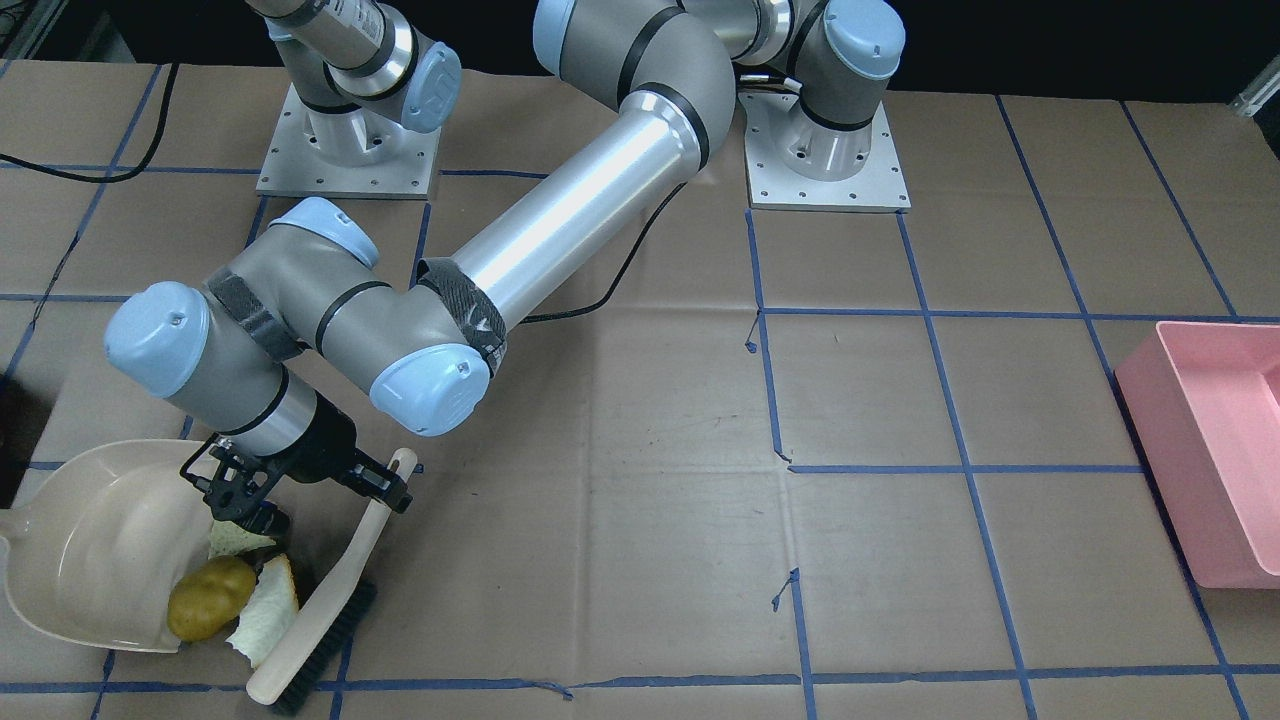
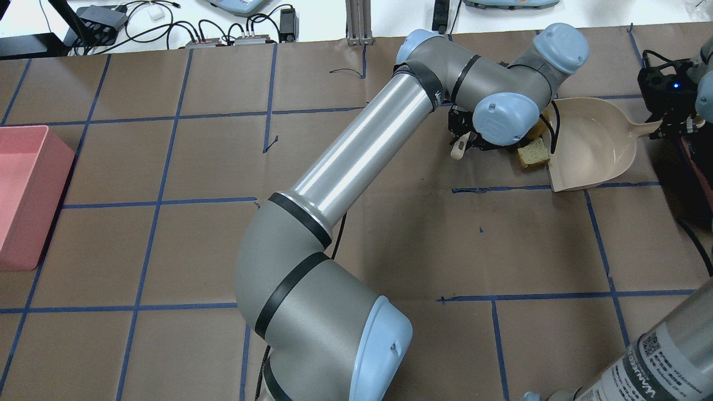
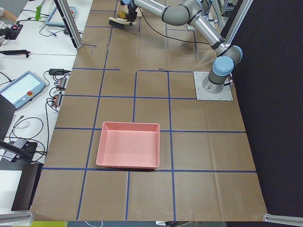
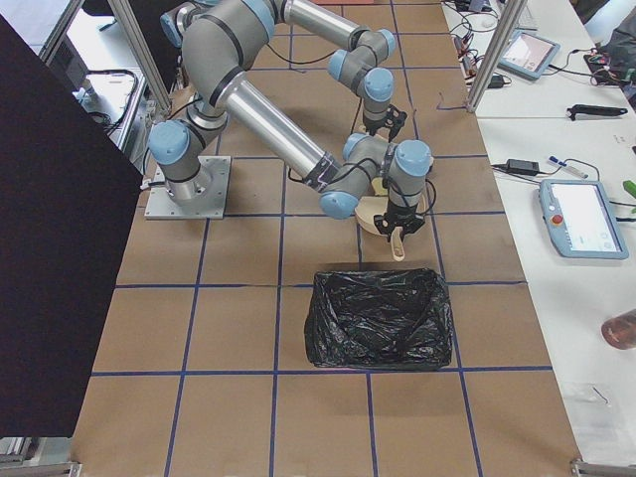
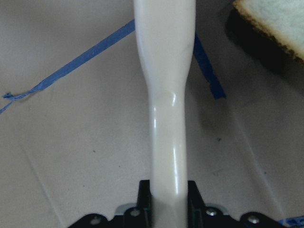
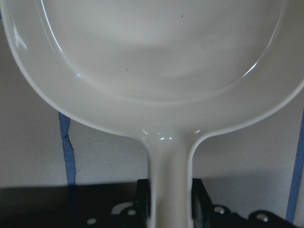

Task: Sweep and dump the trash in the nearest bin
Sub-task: 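Sweep the bread and ball into the dustpan with the brush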

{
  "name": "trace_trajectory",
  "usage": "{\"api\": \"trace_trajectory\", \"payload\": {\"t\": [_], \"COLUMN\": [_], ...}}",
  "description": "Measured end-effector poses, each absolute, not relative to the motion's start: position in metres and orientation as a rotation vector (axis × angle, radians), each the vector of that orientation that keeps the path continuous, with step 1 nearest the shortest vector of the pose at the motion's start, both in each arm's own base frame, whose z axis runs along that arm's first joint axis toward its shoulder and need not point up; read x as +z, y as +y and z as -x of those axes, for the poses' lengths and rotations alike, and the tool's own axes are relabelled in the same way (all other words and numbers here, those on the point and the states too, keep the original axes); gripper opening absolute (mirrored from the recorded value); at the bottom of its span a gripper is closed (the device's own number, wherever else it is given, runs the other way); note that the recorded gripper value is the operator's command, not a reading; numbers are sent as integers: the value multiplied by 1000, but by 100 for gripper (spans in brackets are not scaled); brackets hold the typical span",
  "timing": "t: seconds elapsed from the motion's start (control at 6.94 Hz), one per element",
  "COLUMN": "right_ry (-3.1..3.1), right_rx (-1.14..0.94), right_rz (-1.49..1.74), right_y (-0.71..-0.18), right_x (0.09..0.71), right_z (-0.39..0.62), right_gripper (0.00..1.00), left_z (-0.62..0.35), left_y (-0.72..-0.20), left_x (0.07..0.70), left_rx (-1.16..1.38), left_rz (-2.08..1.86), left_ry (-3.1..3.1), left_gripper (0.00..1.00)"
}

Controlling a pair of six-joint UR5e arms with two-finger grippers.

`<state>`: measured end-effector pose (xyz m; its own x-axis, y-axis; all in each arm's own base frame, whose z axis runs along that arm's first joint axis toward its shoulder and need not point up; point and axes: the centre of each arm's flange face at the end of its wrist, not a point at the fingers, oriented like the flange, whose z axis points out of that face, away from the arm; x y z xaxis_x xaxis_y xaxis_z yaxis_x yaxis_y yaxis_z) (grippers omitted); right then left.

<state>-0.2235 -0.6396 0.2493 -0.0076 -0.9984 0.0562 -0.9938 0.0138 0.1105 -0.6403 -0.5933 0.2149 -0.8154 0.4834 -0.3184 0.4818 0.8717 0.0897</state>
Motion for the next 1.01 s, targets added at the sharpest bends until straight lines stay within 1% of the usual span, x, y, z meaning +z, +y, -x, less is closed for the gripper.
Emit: {"api": "trace_trajectory", "payload": {"t": [0.58, 1.01], "right_ry": [-2148, -2142], "right_rx": [-57, -55], "right_rz": [-2127, -2129], "right_y": [-640, -641], "right_x": [250, 252], "right_z": [223, 220], "right_gripper": [3, 3], "left_z": [680, 711], "left_y": [-552, -528], "left_x": [219, 226], "left_rx": [7, -39], "left_rz": [-778, -821], "left_ry": [2759, 2871], "left_gripper": [0, 0]}}
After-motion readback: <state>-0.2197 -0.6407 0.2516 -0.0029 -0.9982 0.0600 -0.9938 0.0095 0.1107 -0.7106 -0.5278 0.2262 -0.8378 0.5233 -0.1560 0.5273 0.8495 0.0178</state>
